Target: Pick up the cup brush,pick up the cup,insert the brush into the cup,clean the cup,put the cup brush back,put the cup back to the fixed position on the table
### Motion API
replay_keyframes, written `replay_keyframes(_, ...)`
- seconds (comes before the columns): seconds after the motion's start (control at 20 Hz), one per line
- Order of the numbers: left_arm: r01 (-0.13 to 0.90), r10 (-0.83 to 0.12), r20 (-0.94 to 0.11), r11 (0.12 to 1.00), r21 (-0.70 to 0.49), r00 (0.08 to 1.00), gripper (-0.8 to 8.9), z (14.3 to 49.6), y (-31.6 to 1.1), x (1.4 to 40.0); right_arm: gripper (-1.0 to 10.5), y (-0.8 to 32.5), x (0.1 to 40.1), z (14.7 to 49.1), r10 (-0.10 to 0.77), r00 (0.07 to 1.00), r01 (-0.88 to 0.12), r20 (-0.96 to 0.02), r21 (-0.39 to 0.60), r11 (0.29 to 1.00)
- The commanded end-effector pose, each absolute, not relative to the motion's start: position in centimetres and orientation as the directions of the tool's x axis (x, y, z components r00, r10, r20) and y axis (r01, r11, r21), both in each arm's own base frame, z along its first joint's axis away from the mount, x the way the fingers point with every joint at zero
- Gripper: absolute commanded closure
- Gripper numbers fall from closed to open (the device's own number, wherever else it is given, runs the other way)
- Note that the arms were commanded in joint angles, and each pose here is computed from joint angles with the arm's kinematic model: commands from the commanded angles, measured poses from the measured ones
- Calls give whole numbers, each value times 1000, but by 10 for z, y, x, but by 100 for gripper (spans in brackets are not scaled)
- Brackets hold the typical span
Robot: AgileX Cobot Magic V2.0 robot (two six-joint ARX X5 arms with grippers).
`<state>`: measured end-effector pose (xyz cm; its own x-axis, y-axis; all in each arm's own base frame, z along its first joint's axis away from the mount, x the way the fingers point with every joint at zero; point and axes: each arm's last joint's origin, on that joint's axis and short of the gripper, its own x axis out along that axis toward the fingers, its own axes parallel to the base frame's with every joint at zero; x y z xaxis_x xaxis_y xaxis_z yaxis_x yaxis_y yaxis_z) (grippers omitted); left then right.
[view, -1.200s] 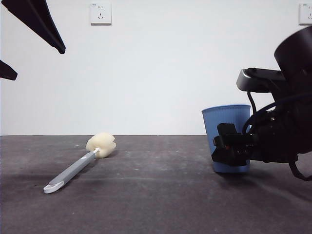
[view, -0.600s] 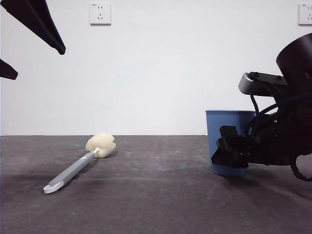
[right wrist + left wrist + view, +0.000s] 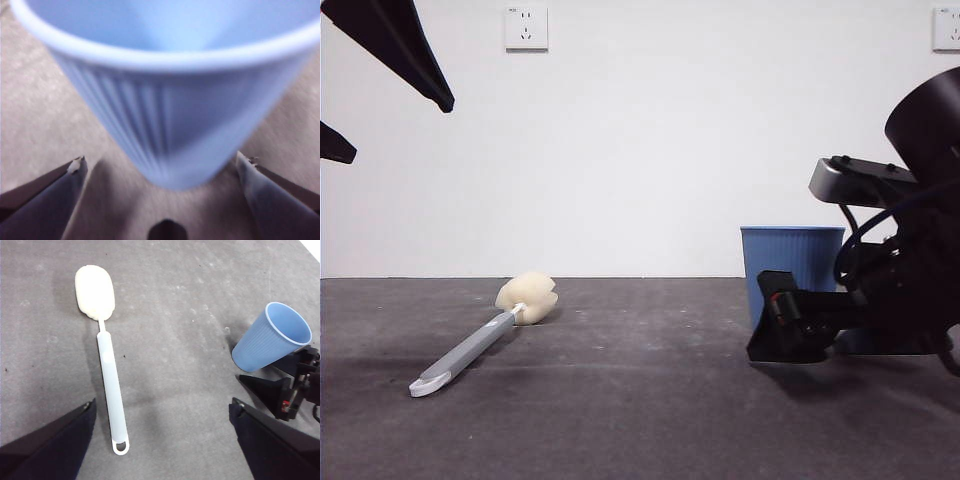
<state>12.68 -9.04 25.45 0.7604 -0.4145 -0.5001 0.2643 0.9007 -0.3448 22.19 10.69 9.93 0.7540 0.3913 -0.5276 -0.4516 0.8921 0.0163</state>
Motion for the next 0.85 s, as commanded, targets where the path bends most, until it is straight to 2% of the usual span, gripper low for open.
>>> replay_keyframes(0.05, 270, -413, -499, 903, -335, 762, 370, 254, -90, 127, 437, 102, 212, 100, 373, 715, -436, -591, 41, 899)
replay_keyframes(0.25, 272, -415, -500, 902, -335, 760, 370, 254, -90, 127, 442, 95, 194, 130, 387, 691, -432, -611, 80, 898)
replay_keyframes(0.35, 276, -419, -500, 900, -336, 758, 370, 254, -90, 126, 443, 91, 180, 152, 410, 698, -431, -587, 113, 895)
replay_keyframes(0.55, 328, -485, -503, 869, -371, 716, 374, 254, -92, 125, 447, 74, 141, 192, 479, 706, -443, -521, 202, 873)
replay_keyframes(0.7, 363, -530, -500, 843, -396, 685, 375, 254, -94, 124, 452, 61, 114, 220, 511, 723, -459, -464, 230, 858)
replay_keyframes(0.85, 404, -582, -493, 810, -426, 647, 376, 257, -95, 123, 571, 51, 93, 254, 523, 747, -474, -410, 223, 852)
